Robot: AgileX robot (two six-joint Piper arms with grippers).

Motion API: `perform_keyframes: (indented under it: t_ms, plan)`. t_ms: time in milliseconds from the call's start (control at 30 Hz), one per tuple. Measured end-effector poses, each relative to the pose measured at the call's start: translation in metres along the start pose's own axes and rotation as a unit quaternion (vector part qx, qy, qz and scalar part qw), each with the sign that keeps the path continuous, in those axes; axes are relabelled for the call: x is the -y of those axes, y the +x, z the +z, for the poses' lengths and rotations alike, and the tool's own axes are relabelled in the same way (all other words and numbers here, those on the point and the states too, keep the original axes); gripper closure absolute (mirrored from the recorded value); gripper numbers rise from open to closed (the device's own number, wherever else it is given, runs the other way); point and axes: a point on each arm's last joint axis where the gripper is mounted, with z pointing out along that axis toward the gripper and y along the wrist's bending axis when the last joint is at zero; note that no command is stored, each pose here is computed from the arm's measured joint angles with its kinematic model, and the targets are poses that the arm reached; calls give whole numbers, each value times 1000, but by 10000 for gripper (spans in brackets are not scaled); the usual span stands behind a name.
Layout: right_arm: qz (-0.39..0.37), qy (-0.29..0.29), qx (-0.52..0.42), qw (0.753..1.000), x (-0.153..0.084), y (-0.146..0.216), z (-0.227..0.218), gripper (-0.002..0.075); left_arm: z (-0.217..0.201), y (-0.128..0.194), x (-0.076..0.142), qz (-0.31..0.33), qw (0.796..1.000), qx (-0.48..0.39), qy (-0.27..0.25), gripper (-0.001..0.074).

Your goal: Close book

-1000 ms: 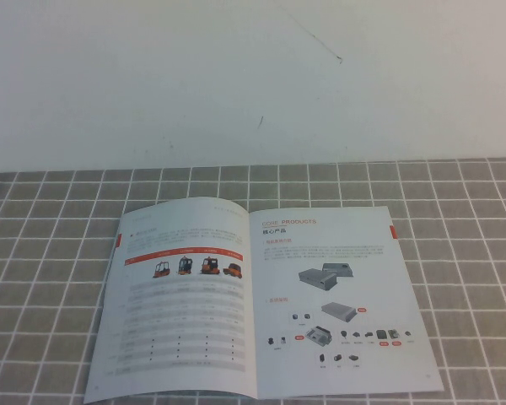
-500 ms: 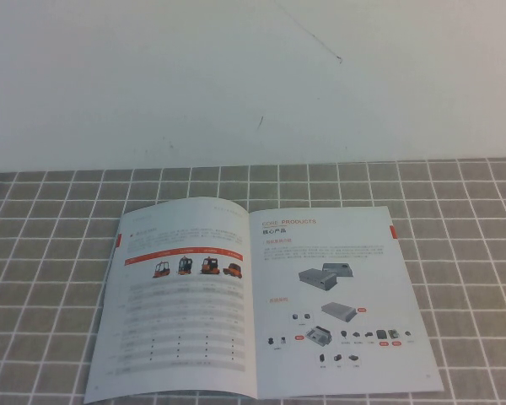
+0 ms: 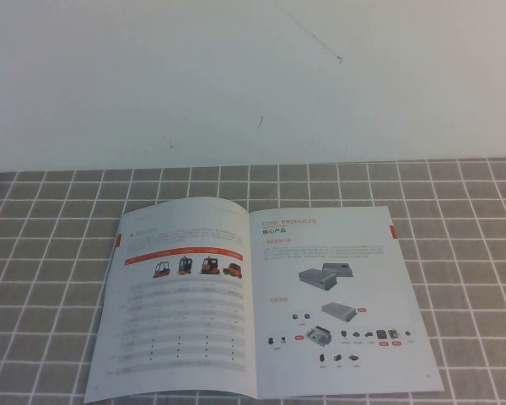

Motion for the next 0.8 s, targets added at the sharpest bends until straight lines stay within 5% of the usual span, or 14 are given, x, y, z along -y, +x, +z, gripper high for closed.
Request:
perform_keyframes:
  t_ms: [200,500,800]
  plan:
    - [-15,-106,-82,991,-2,-1,62,729,42,17,3,-67,992,-105,24,738]
    - [10,-237,-154,959,-7,-5,153,729,107,65,6,-76,946,-308,59,738]
    - [-22,-291,-237,927,-58,20,240,729,168,77,7,-87,917,-380,85,738]
